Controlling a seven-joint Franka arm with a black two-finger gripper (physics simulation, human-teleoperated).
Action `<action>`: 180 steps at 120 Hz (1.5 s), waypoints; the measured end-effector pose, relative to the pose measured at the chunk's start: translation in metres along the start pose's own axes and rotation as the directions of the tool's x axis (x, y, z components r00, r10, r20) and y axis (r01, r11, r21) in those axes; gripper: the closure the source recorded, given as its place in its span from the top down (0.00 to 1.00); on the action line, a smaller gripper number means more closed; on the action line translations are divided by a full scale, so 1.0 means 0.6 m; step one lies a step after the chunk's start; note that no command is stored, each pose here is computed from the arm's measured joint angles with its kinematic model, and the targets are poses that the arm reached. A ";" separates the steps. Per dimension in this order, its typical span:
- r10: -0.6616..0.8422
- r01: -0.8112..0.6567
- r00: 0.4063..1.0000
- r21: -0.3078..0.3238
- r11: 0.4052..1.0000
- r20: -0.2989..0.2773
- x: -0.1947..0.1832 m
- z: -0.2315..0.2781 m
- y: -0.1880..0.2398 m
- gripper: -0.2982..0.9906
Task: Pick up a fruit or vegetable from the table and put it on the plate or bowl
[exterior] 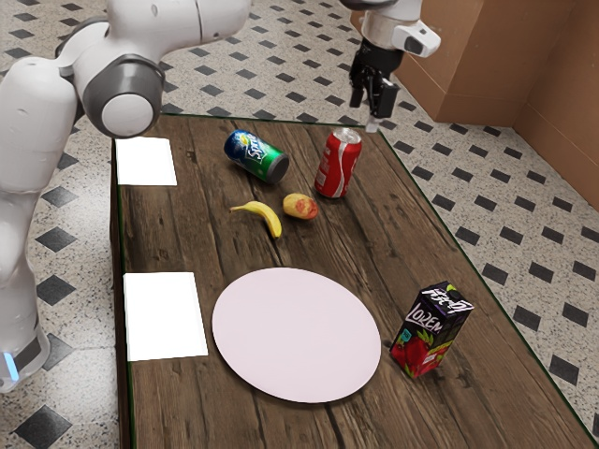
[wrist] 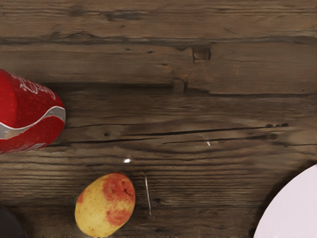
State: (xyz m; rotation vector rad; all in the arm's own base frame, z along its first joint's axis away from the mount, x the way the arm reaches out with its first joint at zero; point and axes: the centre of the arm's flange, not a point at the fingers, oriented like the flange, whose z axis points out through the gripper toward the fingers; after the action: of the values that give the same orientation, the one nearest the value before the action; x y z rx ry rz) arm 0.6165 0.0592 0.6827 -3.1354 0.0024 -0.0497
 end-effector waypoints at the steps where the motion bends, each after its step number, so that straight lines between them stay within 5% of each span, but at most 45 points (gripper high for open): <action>1: 0.000 0.000 1.000 0.000 1.000 0.000 0.000 0.000 0.000 0.77; 50: -0.003 0.003 1.000 -0.006 1.000 0.015 -0.003 0.003 -0.008 0.77; 65: 0.042 -0.046 0.989 -0.022 0.999 -0.145 -0.075 -0.138 0.024 0.77; 74: 0.147 -0.151 0.973 -0.012 0.988 -0.179 -0.076 -0.154 0.109 0.77; 83: 0.219 -0.221 0.966 0.006 0.975 -0.134 -0.049 -0.103 0.172 0.77; 106: 0.181 -0.181 0.983 0.011 0.983 -0.021 -0.014 -0.014 0.152 0.77; 122: 0.125 -0.125 0.983 -0.010 0.992 0.134 -0.006 0.094 0.083 0.77; 131: 0.115 -0.113 0.978 -0.018 0.993 0.175 -0.073 0.127 0.038 0.77; 157: 0.086 -0.085 0.988 -0.012 0.996 0.127 -0.104 0.216 -0.126 0.77; 180: 0.214 -0.215 0.972 -0.005 0.977 0.094 -0.073 0.257 -0.102 0.77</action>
State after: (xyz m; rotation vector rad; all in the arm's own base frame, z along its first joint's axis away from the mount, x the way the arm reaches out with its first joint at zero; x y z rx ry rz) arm 0.5779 0.1215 0.5279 -3.1070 0.3398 0.0986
